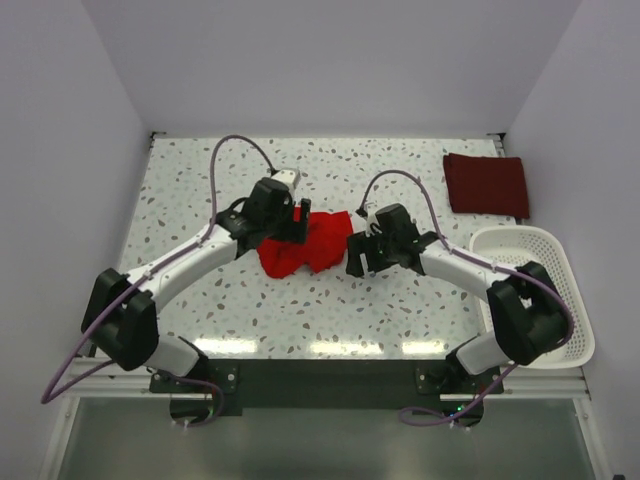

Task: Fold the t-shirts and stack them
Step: Flatten the tshirt out

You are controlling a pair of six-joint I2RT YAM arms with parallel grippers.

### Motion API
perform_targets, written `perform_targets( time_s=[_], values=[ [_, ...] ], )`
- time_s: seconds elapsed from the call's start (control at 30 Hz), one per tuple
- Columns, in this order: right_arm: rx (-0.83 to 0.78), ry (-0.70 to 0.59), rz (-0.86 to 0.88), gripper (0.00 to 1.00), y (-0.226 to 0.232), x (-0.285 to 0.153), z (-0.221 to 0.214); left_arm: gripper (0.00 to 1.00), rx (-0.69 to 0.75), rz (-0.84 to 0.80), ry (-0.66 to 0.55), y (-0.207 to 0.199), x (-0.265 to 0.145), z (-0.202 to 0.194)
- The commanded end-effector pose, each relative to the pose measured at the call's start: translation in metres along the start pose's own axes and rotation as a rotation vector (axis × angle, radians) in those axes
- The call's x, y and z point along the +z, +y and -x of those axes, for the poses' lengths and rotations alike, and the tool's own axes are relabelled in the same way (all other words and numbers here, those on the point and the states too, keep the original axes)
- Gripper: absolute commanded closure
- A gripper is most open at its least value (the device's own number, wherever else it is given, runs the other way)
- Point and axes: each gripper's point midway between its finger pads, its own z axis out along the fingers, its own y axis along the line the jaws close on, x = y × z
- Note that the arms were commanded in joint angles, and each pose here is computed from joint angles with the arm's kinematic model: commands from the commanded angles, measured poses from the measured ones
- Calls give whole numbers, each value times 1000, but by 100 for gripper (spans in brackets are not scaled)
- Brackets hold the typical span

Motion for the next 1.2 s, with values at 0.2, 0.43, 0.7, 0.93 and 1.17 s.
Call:
perform_targets(
  time_s=[0.2, 0.43, 0.7, 0.93, 1.17],
  values=[
    [-5, -119, 122, 22, 21, 9, 24, 20, 123, 42, -10, -25, 49, 31],
    [16, -124, 190, 22, 32, 26, 38, 61, 115, 102, -30, -23, 59, 50],
    [17, -181, 275, 26, 53, 22, 71, 95, 70, 203, -182, 3, -2, 91],
    [-3, -195, 315, 31, 73, 26, 94, 95, 27, 190, -213, 13, -22, 94],
    [-5, -170, 309, 52, 76, 33, 91, 95, 3, 177, -211, 18, -27, 91]
  ],
)
